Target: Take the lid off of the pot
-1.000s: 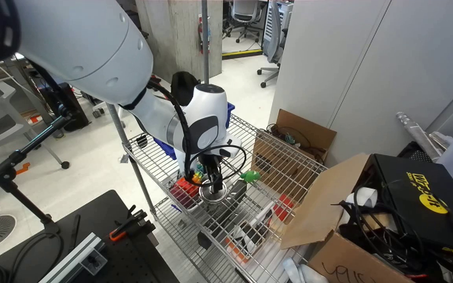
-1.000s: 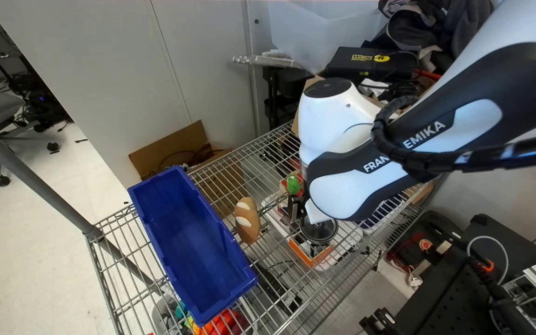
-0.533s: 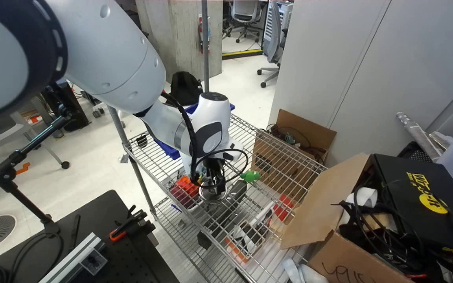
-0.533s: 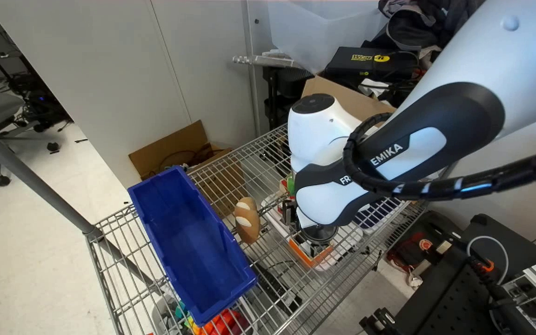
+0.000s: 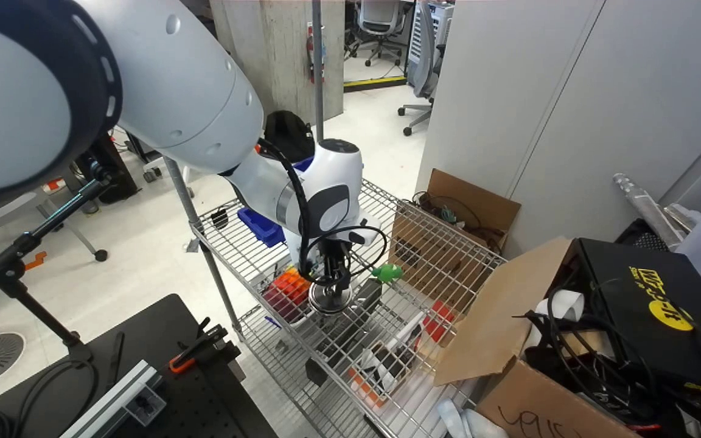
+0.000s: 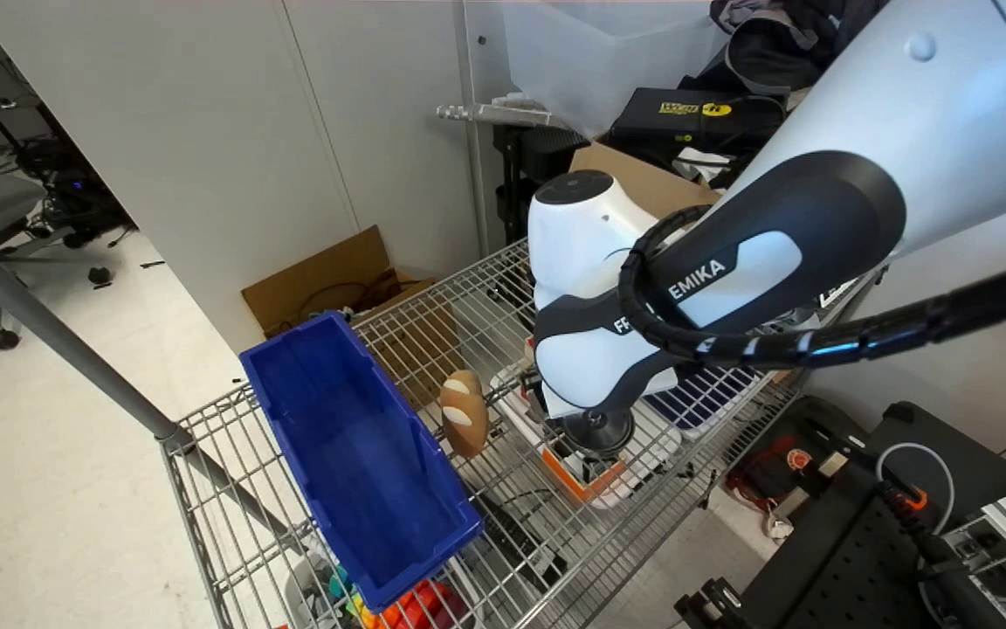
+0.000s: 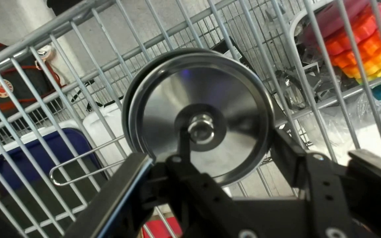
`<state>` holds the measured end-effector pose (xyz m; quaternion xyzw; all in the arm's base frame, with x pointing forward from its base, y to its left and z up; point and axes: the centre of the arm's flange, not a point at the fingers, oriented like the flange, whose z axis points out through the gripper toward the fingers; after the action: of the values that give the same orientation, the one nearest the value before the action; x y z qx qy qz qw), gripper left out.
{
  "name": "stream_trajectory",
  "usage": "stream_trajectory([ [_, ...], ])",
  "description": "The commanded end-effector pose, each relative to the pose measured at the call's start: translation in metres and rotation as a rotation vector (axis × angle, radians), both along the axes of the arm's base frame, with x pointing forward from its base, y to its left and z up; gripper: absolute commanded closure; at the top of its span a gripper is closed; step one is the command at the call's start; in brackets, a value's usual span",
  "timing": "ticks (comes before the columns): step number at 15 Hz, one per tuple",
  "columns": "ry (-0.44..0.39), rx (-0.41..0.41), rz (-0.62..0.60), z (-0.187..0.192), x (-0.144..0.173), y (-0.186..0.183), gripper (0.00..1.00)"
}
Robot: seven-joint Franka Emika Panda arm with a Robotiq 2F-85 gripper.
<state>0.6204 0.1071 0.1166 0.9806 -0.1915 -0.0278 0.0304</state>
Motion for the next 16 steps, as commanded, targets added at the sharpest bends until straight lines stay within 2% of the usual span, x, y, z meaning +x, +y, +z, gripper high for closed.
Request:
stream_trajectory([
  [1, 0.021, 0.003, -0.026, 0.0, 0.011, -0.001, 0.62],
  [4, 0.023, -0.002, -0.034, 0.003, 0.01, -0.002, 0.62],
  [6, -0.015, -0.019, -0.032, 0.015, 0.013, -0.001, 0.62],
  [11, -0.097, -0.042, -0.116, 0.042, 0.059, -0.011, 0.62],
  [13, -0.103, -0.059, -0.183, 0.041, 0.082, -0.029, 0.62],
  [16, -0.094, -0.082, -0.262, 0.042, 0.099, -0.059, 0.62],
])
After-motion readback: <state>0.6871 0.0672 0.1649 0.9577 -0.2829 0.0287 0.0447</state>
